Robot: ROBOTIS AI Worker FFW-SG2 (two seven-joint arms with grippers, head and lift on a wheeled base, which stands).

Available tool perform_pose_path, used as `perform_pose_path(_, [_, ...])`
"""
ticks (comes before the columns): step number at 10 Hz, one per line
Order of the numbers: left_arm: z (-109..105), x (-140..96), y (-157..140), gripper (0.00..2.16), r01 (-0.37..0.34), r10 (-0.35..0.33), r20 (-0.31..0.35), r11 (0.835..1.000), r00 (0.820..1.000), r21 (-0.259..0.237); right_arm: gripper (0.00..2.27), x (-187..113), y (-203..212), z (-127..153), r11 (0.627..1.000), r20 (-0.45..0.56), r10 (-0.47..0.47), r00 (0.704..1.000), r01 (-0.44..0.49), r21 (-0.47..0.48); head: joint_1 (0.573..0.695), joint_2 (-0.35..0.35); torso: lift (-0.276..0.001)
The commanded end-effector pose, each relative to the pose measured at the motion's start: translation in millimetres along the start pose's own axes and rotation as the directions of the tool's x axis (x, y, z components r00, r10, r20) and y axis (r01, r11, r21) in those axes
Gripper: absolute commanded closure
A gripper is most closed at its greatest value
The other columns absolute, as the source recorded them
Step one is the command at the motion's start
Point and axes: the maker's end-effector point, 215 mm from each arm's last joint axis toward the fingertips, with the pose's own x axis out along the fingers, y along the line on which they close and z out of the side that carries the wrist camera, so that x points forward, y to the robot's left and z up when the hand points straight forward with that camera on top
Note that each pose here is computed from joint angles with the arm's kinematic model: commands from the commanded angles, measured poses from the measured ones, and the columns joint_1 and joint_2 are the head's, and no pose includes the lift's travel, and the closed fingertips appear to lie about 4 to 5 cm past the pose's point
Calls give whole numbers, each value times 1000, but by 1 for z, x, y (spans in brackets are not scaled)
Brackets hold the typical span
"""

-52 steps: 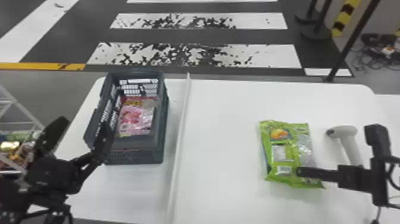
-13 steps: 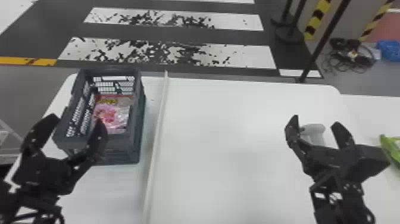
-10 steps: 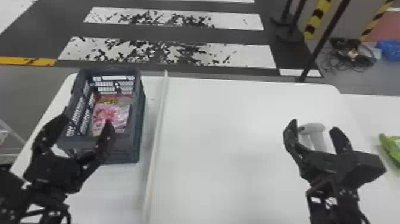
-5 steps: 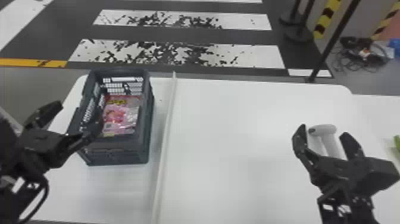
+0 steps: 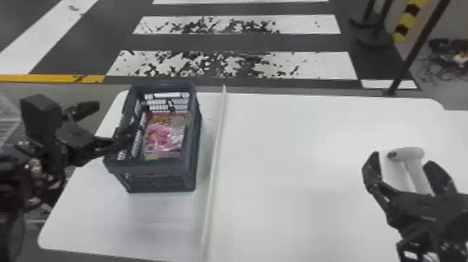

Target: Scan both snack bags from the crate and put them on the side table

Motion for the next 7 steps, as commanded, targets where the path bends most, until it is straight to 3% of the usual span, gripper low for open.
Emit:
perform_pose_path(1, [-6, 19, 12, 97, 53, -50, -45, 996, 998, 70, 36, -3, 3, -3, 1000, -10, 5, 1000, -5, -9, 695, 103, -87])
perform_pose_path(4, [-6, 60, 11, 97, 191, -171, -126, 966, 977, 174, 36, -7, 17, -7, 999, -25, 19, 1000, -20, -29, 695, 114, -87])
perform_pose_path(7, [-11, 106, -18, 97, 365, -314, -230, 902, 921, 229, 39, -12, 18, -9, 999, -29, 21, 999, -22, -40, 695, 95, -87])
